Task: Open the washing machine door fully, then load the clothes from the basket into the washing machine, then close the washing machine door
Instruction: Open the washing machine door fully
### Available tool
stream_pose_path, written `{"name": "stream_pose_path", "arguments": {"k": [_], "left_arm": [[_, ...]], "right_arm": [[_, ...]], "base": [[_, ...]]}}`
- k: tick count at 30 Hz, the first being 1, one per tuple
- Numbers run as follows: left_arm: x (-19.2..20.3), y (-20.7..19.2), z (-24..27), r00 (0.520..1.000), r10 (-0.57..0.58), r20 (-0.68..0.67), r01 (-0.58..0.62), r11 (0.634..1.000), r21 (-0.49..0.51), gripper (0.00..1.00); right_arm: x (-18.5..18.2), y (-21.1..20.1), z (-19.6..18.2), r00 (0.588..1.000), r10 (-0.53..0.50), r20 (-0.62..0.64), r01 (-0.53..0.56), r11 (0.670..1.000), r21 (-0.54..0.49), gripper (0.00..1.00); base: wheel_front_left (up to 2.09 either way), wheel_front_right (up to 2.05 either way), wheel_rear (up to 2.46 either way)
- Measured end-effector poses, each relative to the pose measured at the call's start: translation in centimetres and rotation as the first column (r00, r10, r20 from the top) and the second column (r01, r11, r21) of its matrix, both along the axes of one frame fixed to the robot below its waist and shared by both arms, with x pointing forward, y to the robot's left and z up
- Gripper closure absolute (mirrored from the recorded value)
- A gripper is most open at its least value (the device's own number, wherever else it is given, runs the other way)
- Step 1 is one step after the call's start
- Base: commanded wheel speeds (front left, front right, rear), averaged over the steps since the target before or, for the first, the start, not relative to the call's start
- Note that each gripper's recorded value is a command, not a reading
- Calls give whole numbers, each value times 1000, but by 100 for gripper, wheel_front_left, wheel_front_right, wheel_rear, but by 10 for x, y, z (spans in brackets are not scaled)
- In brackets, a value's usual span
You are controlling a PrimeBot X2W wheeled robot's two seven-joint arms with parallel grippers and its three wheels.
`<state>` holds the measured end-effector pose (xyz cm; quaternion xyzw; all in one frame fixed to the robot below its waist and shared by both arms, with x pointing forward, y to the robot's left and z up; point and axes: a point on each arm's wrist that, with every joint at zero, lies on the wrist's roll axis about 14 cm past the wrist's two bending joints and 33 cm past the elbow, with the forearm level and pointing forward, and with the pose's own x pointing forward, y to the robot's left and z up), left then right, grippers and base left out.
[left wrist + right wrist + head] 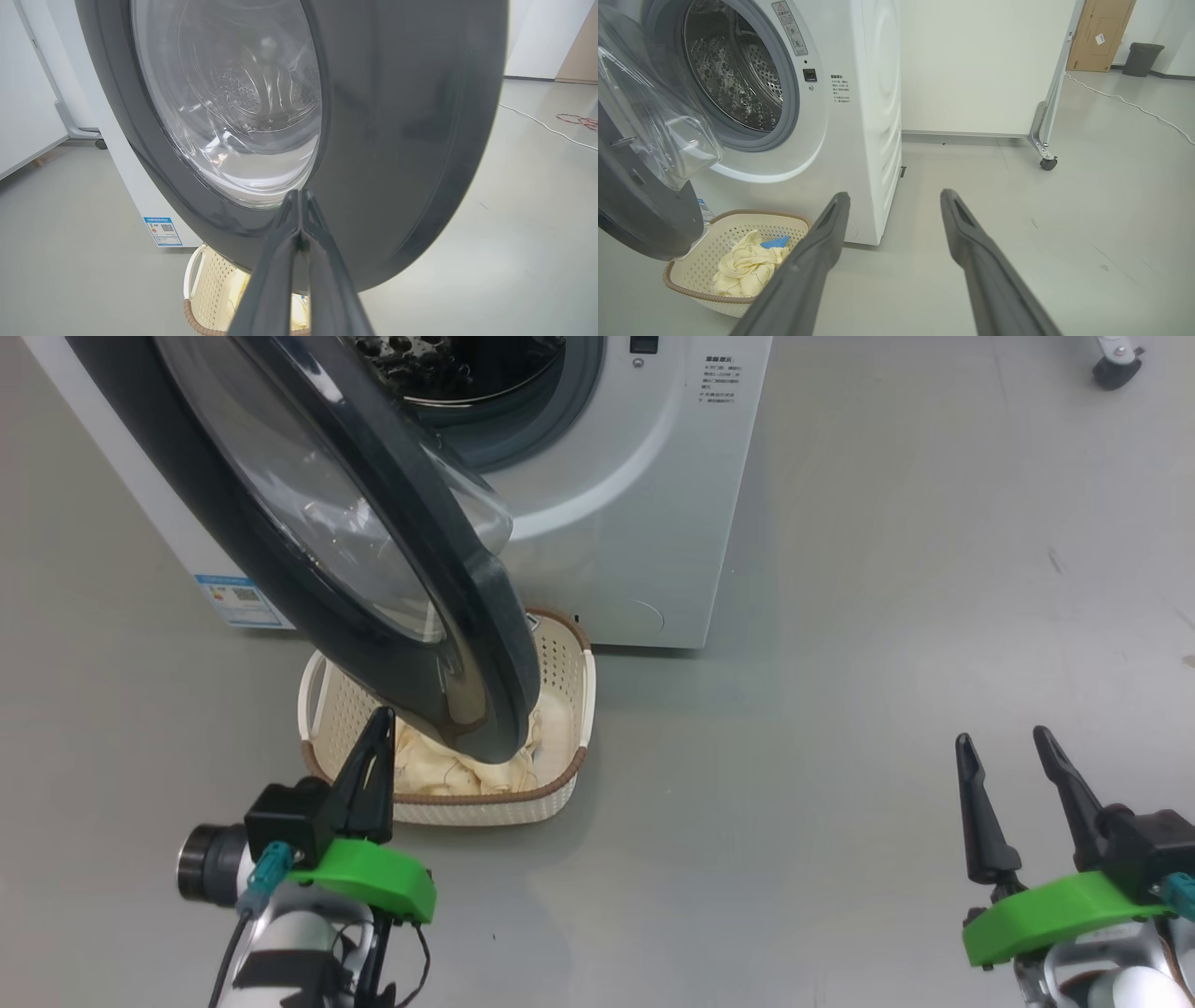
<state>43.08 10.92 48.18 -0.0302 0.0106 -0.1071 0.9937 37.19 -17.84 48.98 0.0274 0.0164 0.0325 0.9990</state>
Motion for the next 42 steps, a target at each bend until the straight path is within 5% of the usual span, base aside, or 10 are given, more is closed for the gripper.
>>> {"name": "stream_pose_path", "arguments": {"k": [14,24,33,42], "left_arm": [[19,18,100,953,77,294,-89,996,28,100],[-9,-44,192,850,-96,518,81,995,51,100],[-21,-119,152,883,-330,335,332,942,53,100],[3,-121,78,952,-299,66,300,954,-3,100]], "right_arm": [[-6,-10,2,1000,-30,6,30,1000,9,0],[-9,-12,3,999,-36,7,36,999,2,0],[-15,-18,-2,998,-57,-10,57,998,0,0],[-21,-23,-5,997,-75,-22,75,997,-9,0]], "base": [[0,0,0],[0,0,0],[0,0,0],[0,0,0]]}}
